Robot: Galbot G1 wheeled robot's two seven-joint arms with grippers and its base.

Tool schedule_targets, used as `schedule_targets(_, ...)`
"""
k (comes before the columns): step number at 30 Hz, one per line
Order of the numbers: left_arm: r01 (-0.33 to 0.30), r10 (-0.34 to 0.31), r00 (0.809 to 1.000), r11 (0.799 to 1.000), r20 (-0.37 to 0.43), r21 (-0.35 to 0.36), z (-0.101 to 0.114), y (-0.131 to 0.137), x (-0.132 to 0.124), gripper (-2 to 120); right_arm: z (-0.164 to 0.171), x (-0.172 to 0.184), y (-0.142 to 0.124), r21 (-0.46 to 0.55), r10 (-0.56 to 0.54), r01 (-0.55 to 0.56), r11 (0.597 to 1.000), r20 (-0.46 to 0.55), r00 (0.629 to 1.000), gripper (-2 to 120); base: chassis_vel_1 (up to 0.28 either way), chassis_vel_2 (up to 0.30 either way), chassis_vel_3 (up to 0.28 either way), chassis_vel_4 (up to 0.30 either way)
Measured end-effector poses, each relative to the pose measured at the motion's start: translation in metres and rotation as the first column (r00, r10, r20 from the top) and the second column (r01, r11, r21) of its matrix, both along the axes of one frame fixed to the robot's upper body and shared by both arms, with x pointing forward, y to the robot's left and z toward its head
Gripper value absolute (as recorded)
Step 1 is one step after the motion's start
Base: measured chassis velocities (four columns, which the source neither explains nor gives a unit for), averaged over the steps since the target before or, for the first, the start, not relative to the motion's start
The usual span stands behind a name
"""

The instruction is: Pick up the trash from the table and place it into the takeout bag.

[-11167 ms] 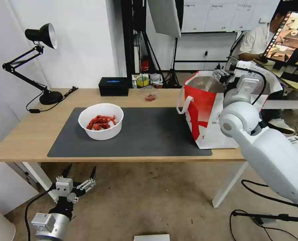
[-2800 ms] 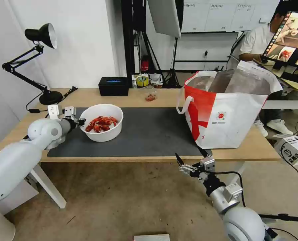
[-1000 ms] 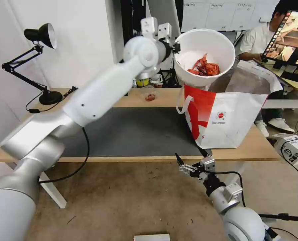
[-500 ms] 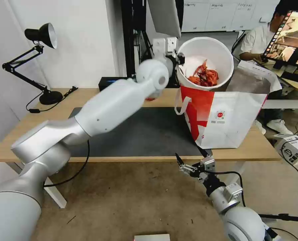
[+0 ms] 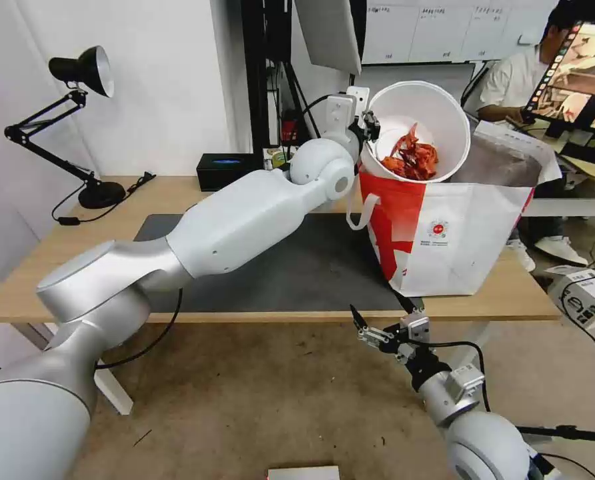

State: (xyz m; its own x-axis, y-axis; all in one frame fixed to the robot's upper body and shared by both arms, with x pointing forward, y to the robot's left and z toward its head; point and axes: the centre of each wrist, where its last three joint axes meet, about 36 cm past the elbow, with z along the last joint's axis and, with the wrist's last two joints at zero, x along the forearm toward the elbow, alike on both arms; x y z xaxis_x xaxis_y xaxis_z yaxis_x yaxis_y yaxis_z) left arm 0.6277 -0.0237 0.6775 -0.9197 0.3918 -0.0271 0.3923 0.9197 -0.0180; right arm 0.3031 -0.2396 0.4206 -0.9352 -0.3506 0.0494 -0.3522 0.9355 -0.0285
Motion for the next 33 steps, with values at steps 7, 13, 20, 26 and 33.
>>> schedule_targets(7,0.004,-0.005,1.000,1.000,0.031,0.015,-0.009,-0.007,-0.004,0,0.000,0.000,0.000,0.000,0.000,0.000,1.000,0.000,1.000,100,0.000,0.000,0.000,0.000)
schedule_targets(13,0.074,-0.077,0.995,0.996,0.059,0.056,-0.019,-0.007,-0.015,0,0.000,0.000,0.000,0.000,0.000,0.000,1.000,0.000,1.000,100,0.000,0.000,0.000,0.000)
schedule_targets(20,0.159,-0.168,0.982,0.981,0.083,0.108,-0.025,-0.007,-0.025,0,0.000,0.000,0.000,0.000,0.000,0.000,1.000,0.000,1.000,100,0.000,0.000,0.000,0.000)
schedule_targets(26,0.221,-0.230,0.970,0.969,0.075,0.112,-0.024,-0.007,-0.029,14,0.000,0.000,0.000,0.000,0.000,0.000,1.000,0.000,1.000,100,0.000,0.000,0.000,0.000)
schedule_targets(33,0.254,-0.261,0.965,0.959,0.039,0.127,-0.025,-0.009,-0.032,37,0.000,0.000,0.000,0.000,0.000,0.000,1.000,0.000,1.000,100,0.000,0.000,0.000,0.000)
